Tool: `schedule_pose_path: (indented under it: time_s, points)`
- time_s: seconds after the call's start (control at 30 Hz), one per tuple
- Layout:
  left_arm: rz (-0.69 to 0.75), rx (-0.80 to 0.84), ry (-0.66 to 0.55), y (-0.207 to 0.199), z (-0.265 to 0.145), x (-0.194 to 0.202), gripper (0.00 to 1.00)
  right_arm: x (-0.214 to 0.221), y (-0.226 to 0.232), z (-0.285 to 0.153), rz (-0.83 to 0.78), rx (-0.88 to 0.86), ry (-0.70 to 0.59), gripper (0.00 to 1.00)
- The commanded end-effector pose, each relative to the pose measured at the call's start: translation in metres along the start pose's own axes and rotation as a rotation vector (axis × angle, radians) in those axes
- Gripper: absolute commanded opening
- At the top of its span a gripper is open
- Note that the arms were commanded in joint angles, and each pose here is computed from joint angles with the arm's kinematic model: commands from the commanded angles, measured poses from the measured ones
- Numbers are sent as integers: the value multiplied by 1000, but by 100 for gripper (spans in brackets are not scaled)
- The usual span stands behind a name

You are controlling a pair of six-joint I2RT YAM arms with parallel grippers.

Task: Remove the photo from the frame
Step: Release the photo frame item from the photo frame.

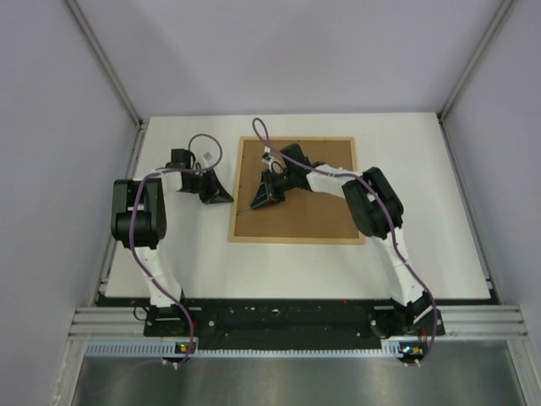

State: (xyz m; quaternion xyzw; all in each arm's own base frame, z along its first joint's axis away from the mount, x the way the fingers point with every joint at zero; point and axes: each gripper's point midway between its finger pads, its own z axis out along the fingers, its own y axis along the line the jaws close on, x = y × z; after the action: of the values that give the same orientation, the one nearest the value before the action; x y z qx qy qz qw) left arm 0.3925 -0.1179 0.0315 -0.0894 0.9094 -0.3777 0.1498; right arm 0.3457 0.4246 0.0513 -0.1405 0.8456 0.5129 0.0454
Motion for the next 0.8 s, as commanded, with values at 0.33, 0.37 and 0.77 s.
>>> schedule_pose_path:
  time_s: [0.33, 0.37, 0.77]
  points:
    - [17, -74, 12, 13, 8, 9, 0, -1, 18, -26, -77, -55, -30, 0]
    - [17, -74, 13, 14, 8, 9, 0, 1, 15, -24, -72, -53, -25, 0]
    - [18, -68, 11, 12, 7, 9, 0, 4, 12, 0, -68, -48, -5, 0]
